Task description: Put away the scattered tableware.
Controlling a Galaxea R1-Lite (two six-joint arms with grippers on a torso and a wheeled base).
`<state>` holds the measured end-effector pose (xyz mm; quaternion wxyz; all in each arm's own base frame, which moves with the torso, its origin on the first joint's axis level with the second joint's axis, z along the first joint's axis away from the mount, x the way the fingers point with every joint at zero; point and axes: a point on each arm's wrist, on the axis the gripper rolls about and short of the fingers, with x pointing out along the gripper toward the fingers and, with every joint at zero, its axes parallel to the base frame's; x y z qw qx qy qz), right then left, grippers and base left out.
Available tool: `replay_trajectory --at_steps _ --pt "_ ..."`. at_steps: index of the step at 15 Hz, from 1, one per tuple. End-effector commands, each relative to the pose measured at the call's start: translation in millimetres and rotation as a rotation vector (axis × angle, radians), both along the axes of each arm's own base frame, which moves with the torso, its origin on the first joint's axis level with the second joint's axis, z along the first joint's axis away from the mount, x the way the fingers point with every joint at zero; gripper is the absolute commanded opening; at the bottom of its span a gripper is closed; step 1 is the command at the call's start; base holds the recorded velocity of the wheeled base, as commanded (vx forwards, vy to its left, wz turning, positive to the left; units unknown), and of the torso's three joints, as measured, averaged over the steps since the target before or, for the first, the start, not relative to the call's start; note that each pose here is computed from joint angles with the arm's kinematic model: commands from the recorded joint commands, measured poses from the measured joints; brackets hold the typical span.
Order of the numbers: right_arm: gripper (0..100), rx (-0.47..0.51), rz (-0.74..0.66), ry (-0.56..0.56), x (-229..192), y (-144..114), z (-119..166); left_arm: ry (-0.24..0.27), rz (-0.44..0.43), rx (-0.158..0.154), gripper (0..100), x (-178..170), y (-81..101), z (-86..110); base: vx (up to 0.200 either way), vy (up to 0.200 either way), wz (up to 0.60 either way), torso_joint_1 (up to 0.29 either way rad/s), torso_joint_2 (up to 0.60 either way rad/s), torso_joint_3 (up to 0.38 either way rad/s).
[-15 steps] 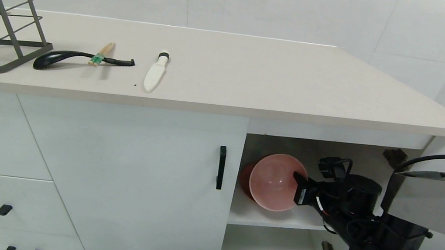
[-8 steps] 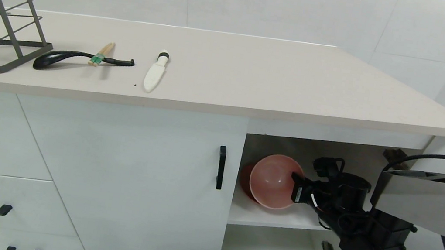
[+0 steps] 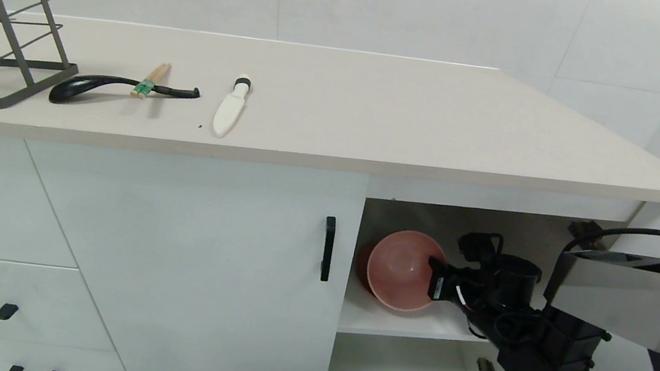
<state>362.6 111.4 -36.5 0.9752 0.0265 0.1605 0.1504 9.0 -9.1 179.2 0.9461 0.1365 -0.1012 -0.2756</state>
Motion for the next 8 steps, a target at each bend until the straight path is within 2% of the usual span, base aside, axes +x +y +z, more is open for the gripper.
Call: replay_trajectory --at_steps 1,2,3,8 --pt "0 -0.002 -0.002 0.002 0.0 -0.2 -1.4 0.005 0.000 0.002 100 0.9 -0.3 -0.1 0.000 0.000 0.00 0.000 0.00 0.000" --pt "0 -0.004 0.001 0.012 -1.1 -0.5 -3.3 0.009 -0.001 0.002 100 1.0 -0.3 -0.7 0.000 0.000 0.00 0.000 0.00 0.000" --pt "100 -0.005 0.001 0.014 -1.5 -0.6 -4.1 0.007 -0.001 0.001 100 1.0 -0.3 -0.6 0.000 0.000 0.00 0.000 0.00 0.000" --pt "100 -0.004 0.007 0.013 -2.7 1.4 -5.4 0.006 -0.001 0.001 100 0.7 -0.3 -0.6 0.000 0.000 0.00 0.000 0.00 0.000"
